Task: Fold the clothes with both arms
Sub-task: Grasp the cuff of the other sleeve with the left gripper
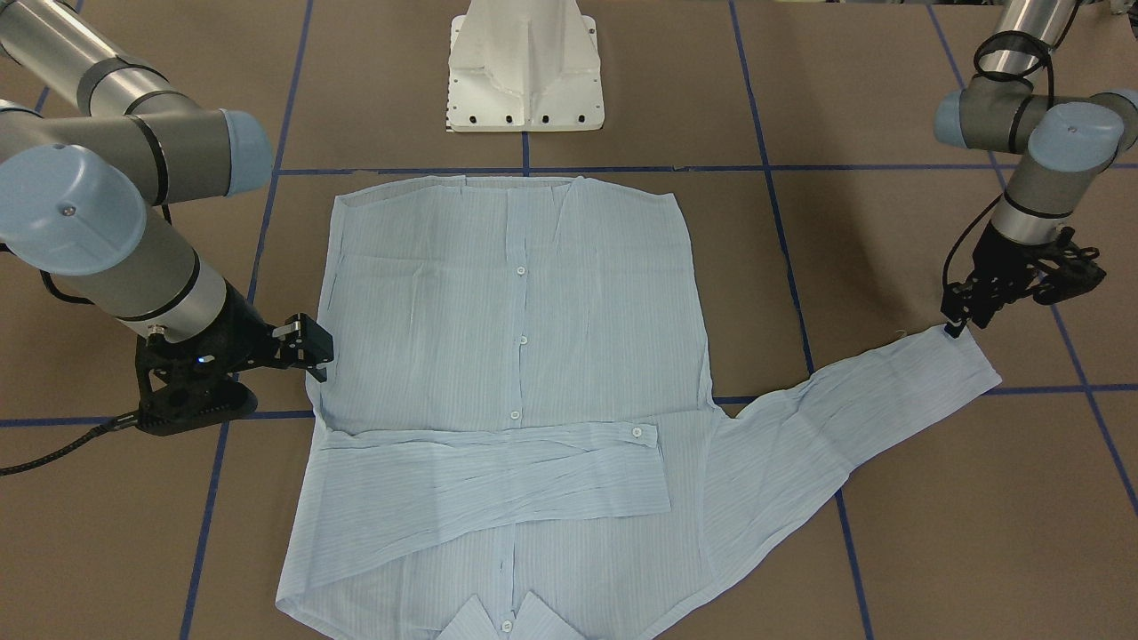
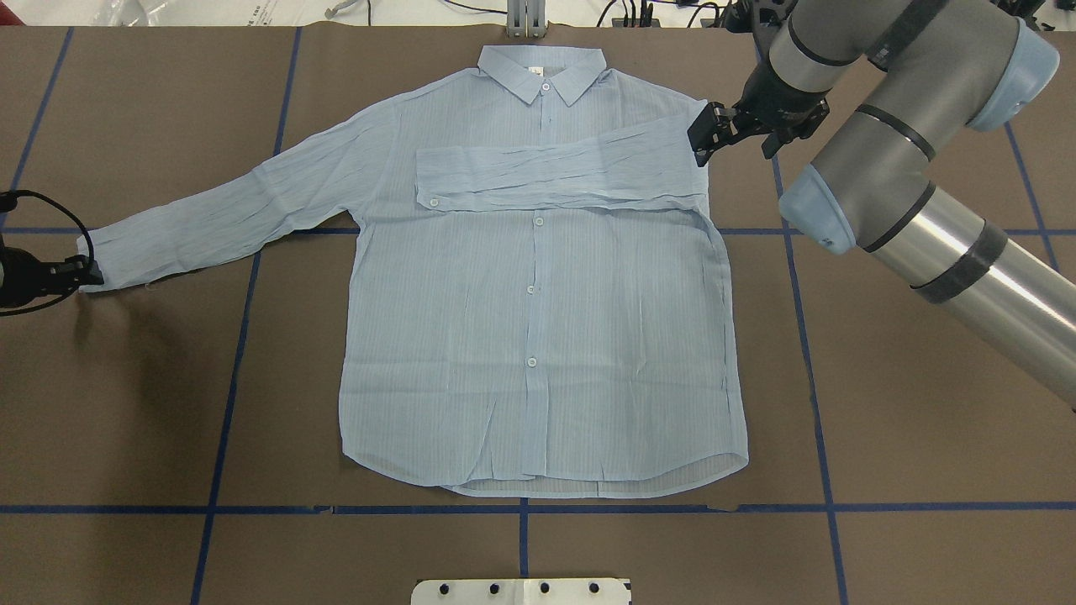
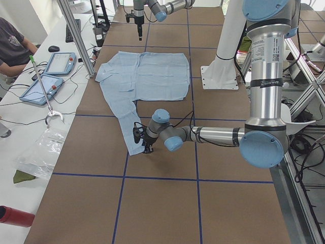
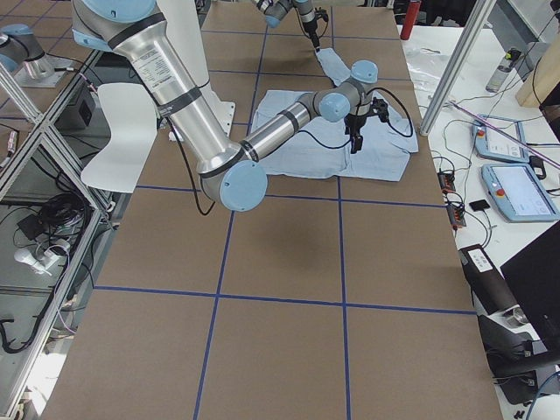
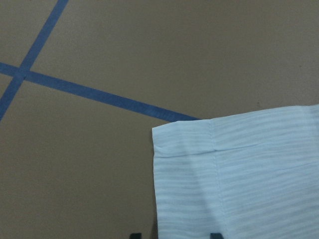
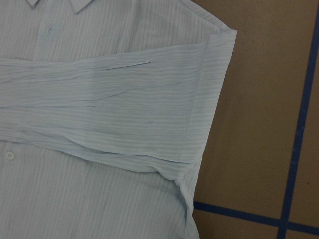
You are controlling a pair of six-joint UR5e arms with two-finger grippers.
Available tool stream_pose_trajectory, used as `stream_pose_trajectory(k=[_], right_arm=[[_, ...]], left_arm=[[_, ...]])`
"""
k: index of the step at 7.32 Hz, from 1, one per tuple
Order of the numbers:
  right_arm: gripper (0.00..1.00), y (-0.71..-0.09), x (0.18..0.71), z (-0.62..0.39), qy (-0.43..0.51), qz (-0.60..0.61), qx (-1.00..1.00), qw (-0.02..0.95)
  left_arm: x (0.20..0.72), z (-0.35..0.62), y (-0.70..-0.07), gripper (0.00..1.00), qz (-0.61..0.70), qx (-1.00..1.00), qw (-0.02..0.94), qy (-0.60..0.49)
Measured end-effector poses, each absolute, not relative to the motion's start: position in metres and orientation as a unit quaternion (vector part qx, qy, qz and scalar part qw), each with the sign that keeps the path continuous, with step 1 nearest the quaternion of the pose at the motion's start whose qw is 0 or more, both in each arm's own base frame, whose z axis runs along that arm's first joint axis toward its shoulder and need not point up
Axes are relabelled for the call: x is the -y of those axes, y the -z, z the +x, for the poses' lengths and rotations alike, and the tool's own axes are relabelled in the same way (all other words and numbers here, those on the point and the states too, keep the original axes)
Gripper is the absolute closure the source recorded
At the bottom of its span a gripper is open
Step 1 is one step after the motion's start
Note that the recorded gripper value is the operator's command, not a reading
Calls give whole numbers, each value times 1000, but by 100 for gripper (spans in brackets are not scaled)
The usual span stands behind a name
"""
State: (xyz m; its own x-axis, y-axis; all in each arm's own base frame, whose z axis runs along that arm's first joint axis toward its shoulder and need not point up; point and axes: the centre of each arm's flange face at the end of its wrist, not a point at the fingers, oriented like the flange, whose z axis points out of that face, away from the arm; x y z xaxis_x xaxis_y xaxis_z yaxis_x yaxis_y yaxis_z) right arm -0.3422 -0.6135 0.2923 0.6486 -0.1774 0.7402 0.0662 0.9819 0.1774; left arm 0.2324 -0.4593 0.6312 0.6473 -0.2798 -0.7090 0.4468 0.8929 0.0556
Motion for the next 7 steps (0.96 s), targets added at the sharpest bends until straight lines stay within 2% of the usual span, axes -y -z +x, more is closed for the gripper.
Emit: stream_pose_trajectory(k=[4,6,7], right_arm=[[0,-293,614,-341,66,67,413,906],[0,-293,614,-341,67,67,414,906],[0,-293,614,-341,67,67,414,905]], left_arm=[[458,235,-632,68,112,-368,901,200],[457,236,-631,86,111,-368,902,198],[457,237,-631,90,111,-368,902,198]])
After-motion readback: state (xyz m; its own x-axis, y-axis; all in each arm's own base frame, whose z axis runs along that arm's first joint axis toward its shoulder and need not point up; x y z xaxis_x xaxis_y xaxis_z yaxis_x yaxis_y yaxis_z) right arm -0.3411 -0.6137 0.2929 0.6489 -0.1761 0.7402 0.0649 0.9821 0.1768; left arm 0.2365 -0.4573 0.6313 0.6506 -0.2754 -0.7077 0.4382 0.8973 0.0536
